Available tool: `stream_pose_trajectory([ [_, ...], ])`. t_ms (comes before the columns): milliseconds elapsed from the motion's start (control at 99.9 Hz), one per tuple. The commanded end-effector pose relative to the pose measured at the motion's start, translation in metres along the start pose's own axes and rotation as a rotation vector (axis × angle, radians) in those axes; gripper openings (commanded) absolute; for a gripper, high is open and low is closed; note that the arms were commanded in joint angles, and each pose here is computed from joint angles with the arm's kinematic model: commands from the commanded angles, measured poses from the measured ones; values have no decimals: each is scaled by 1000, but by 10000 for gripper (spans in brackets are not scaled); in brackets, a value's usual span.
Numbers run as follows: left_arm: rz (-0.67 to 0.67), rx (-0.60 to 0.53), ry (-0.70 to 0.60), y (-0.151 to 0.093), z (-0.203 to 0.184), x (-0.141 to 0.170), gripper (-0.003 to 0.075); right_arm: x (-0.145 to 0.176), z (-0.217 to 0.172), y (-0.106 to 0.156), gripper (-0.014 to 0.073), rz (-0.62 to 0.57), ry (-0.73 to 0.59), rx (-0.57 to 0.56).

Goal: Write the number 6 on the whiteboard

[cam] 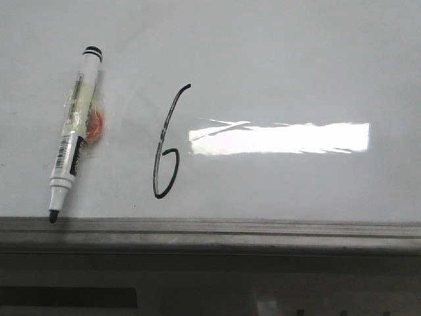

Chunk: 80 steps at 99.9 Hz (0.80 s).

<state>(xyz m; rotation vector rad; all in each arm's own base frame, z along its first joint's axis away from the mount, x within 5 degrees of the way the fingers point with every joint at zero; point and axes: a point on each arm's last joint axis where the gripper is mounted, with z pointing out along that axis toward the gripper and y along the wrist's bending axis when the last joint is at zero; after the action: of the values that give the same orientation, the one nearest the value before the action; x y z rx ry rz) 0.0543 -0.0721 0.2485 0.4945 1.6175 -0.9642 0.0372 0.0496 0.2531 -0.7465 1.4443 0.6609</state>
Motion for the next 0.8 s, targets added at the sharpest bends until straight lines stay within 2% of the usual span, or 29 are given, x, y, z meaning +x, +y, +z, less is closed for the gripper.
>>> stream_pose_trajectory([
  [0,13,-8,-40,-2,0,-11,-20,-15,-1,-4,-64,-20,-95,40],
  [380,19,-8,-41,-2,0,-11,-20,-15,-1,-4,-64,-20,-95,40],
  [480,98,0,-46,-2,0,-9,-20,-15,-1,-4,-64,-20,-95,40],
  [601,254,-11,-58,0,0,-5,-20,-15,-1,-4,-64,-20,-95,40],
  [791,271,-68,-92,6,0,-5,-20,-15,-1,-4,-64,-20,-95,40],
])
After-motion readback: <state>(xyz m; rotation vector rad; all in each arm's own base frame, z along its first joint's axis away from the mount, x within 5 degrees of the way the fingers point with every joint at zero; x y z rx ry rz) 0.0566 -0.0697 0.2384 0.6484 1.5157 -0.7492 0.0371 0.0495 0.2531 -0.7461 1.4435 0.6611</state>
